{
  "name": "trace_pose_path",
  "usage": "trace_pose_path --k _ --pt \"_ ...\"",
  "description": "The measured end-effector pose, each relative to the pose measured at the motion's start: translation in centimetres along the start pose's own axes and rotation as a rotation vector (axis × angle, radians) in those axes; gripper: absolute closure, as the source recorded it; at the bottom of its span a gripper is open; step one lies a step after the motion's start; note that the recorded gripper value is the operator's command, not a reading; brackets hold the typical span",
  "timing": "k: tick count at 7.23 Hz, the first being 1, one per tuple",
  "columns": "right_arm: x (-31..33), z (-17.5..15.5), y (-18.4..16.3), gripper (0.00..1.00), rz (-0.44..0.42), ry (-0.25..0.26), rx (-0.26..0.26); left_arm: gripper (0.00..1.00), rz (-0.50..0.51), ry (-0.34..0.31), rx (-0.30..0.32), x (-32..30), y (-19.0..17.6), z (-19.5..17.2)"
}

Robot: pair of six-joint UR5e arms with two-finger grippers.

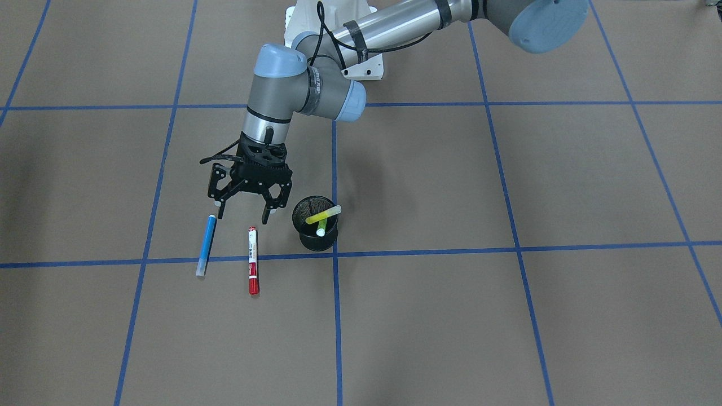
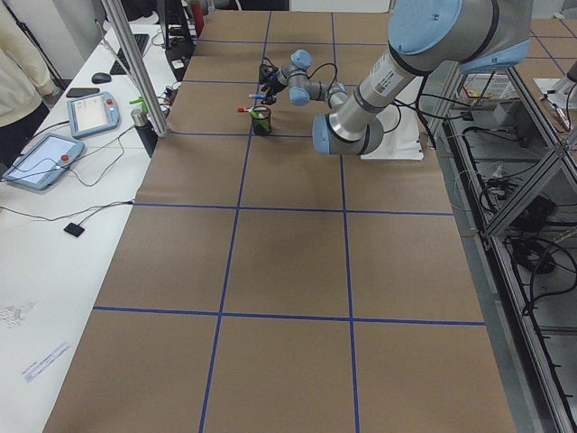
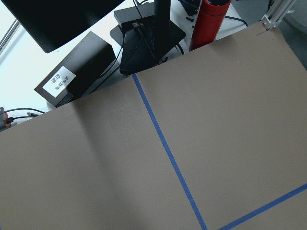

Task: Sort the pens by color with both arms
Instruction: 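Lower the red marker onto the table and open the left gripper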

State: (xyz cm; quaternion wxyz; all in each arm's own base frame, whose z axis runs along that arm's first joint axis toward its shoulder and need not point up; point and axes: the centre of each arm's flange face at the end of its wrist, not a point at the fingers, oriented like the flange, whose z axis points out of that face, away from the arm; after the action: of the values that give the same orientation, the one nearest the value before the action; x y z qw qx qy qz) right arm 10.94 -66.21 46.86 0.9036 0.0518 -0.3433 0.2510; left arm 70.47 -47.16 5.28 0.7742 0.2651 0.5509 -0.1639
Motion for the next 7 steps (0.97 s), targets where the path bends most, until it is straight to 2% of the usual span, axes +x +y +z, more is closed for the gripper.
trace_pose_path --k 1,3,6,7 --pt "-0.1 -0.1 0.1 0.0 0.001 -0.006 -0.004 0.0 0.018 0.018 0.0 0.3 -2.0 -1.6" --pt "0.2 0.0 0.4 0.0 0.029 -0.024 -0.049 0.0 0.018 -0.004 -0.059 -1.3 -7.8 -5.0" --pt "0.3 0.3 2.1 0.0 0.103 0.014 -0.13 0.0 -0.043 -0.064 -0.215 -10.6 -17.7 -10.0" --pt "-3.2 1.5 4.2 0.0 0.109 0.013 -0.152 0.0 -0.066 -0.076 -0.275 -14.9 -20.0 -11.3"
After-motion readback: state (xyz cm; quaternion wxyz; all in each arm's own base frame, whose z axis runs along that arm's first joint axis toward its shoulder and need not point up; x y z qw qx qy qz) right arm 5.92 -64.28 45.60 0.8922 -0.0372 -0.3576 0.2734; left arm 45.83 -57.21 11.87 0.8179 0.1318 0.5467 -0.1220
